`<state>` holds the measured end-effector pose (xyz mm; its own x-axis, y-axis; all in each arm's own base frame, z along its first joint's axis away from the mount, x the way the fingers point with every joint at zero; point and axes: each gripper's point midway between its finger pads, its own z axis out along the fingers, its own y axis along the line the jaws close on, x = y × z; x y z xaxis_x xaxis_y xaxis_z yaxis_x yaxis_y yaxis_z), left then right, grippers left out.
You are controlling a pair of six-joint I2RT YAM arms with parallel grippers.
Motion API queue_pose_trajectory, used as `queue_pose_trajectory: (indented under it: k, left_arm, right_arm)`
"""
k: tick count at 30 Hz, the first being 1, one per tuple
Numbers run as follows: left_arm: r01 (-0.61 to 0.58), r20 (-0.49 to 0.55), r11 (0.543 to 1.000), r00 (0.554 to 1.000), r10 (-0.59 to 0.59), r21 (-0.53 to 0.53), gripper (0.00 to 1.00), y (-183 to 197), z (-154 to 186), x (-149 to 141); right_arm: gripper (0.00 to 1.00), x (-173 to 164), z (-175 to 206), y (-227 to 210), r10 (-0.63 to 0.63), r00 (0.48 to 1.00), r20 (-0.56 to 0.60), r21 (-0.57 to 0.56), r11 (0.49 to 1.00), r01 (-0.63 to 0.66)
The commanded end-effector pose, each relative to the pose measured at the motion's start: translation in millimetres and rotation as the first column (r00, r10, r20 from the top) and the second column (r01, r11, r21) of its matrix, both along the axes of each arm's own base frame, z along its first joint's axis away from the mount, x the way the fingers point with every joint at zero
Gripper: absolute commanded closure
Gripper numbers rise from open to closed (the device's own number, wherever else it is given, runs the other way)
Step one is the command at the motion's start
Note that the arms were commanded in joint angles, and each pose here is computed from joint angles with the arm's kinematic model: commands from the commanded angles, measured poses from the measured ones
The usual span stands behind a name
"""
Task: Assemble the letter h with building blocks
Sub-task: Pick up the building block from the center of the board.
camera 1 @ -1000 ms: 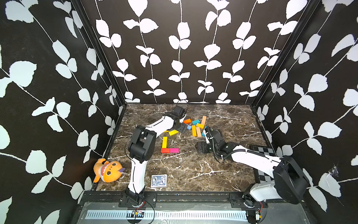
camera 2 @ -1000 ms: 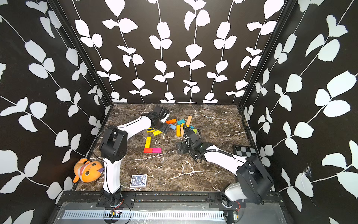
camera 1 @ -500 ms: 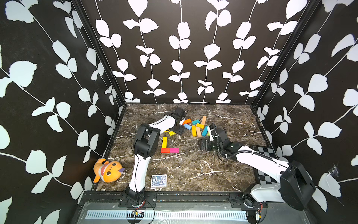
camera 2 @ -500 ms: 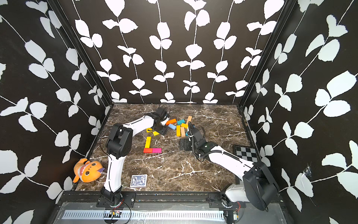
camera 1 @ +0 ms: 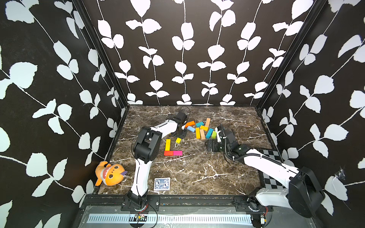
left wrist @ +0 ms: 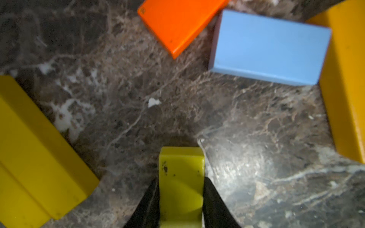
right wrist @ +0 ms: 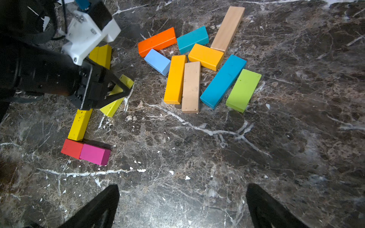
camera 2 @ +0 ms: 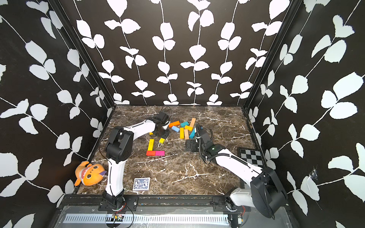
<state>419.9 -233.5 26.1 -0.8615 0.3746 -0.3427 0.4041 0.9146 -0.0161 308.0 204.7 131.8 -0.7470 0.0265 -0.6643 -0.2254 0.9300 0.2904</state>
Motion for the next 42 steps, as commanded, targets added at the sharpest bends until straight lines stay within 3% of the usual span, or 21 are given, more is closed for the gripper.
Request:
queue_pose_trajectory:
  k: [1, 4, 8, 18, 24, 27, 32, 37, 42]
  left_arm:
    - [-0.066, 0.027, 0.994, 0.997, 0.068, -0.083, 0.6, -6, 23, -5]
    - [-0.055, 0.049, 0.996, 0.997, 0.058, -0.071, 0.45, -6, 31, -10]
    - [-0.054, 0.026, 0.998, 0.998, 0.055, -0.012, 0.42, 2, 28, -18]
    - [-0.033, -0.036, 0.994, 0.999, 0.037, 0.106, 0.52, 15, 1, -37]
    - [-0.016, -0.011, 0.99, 1.0, 0.018, 0.137, 0.72, 10, -2, -40]
    - [-0.03, 0.038, 0.993, 0.999, 0.026, 0.113, 0.79, 6, 12, -36]
    - [-0.074, 0.16, 0.997, 0.984, 0.078, -0.033, 0.8, 2, 69, -38]
    - [-0.112, 0.2, 0.99, 0.972, 0.127, -0.086, 0.81, 25, 104, -78]
    - [-0.178, 0.168, 0.979, 0.967, 0.193, -0.097, 0.81, 65, 109, -139]
  right_arm:
    - [0.01, 5, 0, -6, -0.017, 1.0, -0.007, -0.022, 1.0, 0.017]
    - [0.01, 7, -4, -10, -0.043, 0.999, -0.005, -0.011, 0.999, 0.043]
    - [0.01, 7, -7, -15, -0.062, 0.998, 0.002, 0.001, 0.998, 0.062]
    - [0.0, 10, -8, -17, -0.087, 0.996, 0.029, 0.044, 0.995, 0.085]
    - [0.01, 9, -2, -23, -0.111, 0.991, 0.077, 0.063, 0.992, 0.106]
    - [0.01, 9, -2, -29, -0.13, 0.987, 0.095, 0.062, 0.99, 0.125]
    - [0.01, 8, -4, -36, -0.155, 0.982, 0.107, 0.043, 0.988, 0.151]
    - [0.01, 7, -7, -38, -0.154, 0.983, 0.104, 0.033, 0.988, 0.151]
    - [0.01, 7, -11, -35, -0.149, 0.985, 0.087, 0.04, 0.989, 0.145]
